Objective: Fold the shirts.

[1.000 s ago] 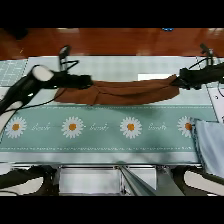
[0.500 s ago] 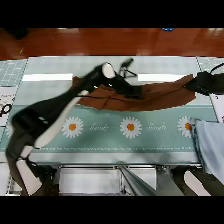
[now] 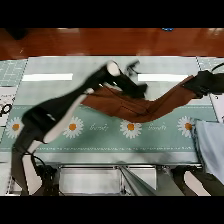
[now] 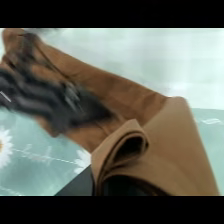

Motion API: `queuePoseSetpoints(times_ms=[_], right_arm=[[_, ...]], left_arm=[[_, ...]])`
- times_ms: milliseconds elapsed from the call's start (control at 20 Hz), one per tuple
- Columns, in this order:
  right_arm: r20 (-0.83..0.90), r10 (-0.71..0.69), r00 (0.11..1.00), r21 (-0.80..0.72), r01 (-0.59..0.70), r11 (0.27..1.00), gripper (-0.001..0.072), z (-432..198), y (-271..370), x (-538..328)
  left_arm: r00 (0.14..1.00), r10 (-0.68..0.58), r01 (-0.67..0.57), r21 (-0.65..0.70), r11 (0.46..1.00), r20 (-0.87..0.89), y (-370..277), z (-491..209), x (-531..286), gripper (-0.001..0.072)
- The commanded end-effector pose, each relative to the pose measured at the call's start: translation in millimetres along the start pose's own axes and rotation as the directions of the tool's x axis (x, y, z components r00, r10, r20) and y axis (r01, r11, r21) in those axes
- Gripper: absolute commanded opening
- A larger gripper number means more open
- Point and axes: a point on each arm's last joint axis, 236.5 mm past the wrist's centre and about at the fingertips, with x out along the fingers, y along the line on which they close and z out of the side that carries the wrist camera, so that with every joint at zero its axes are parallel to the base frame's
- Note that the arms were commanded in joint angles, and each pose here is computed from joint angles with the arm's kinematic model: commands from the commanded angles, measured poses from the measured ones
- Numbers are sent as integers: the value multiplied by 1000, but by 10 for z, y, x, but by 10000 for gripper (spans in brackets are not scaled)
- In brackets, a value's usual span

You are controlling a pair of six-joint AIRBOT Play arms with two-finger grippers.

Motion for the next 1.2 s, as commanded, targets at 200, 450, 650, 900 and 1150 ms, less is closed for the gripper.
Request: queuePoseSetpoints(times_ms=[200, 450, 650, 900, 1150], right_arm=[[-127, 276, 953, -53, -285, 957, 26, 162, 1071, 1029], [-263, 352, 898, -66, -380, 923, 26, 91, 1750, 2104], [-327, 391, 860, -36, -425, 905, 26, -6, 2051, 2767], [-366, 414, 834, 25, -436, 900, 27, -167, 2172, 3246], [-396, 406, 824, 18, -435, 900, 415, -294, 2175, 3311]], left_arm=[[891, 302, -313, -23, 949, 340, 799, 468, -2598, 15], [772, 391, -396, -102, 912, 501, 1046, -139, -3629, 15], [743, 441, -411, -176, 894, 504, 1297, -732, -3613, 15], [798, 422, -348, -243, 906, 431, 1594, -1135, -3114, 15], [776, 424, -331, -271, 904, 468, 1735, -1104, -3043, 15]])
